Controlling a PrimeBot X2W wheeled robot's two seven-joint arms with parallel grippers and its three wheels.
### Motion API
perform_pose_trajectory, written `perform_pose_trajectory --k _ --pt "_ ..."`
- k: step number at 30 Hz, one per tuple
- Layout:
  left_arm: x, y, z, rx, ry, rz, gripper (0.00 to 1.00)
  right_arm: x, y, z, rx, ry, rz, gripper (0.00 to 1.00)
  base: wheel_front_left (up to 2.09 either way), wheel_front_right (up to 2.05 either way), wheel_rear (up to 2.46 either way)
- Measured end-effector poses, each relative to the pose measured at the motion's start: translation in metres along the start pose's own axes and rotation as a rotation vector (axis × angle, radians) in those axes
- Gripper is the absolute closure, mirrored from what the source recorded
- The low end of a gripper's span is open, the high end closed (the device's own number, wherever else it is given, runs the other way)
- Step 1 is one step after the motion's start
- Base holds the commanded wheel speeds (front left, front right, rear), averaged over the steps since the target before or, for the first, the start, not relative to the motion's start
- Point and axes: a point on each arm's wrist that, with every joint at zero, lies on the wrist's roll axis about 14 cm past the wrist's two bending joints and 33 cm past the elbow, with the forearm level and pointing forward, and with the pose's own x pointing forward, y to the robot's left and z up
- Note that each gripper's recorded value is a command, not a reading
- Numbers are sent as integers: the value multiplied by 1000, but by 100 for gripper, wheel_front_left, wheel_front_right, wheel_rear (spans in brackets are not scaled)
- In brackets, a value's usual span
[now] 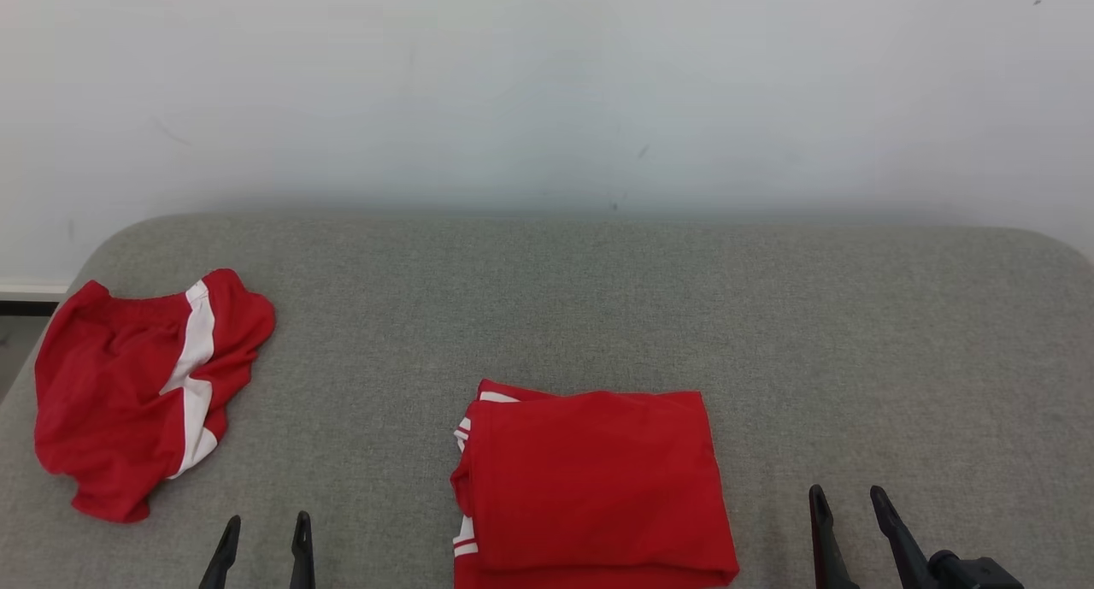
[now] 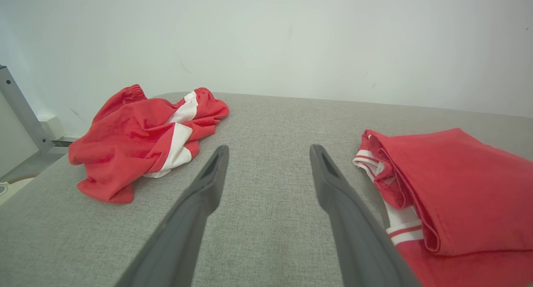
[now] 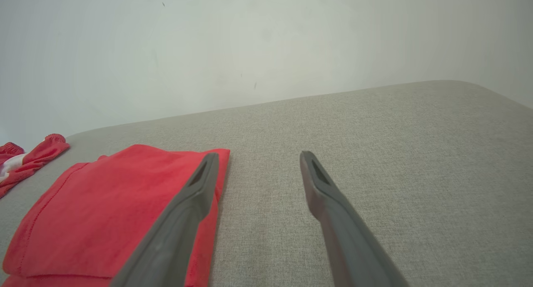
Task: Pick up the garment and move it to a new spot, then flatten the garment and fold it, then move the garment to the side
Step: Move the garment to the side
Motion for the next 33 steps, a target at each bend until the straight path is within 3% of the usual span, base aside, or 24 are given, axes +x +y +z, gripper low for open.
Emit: perform_pose_trajectory --k 27,33 --pt "-2 4 -1 -2 4 15 0 4 1 3 -18 -6 8 0 0 0 0" --pt "-3 6 -3 -4 8 22 0 13 17 -8 -7 32 54 0 0 0 0"
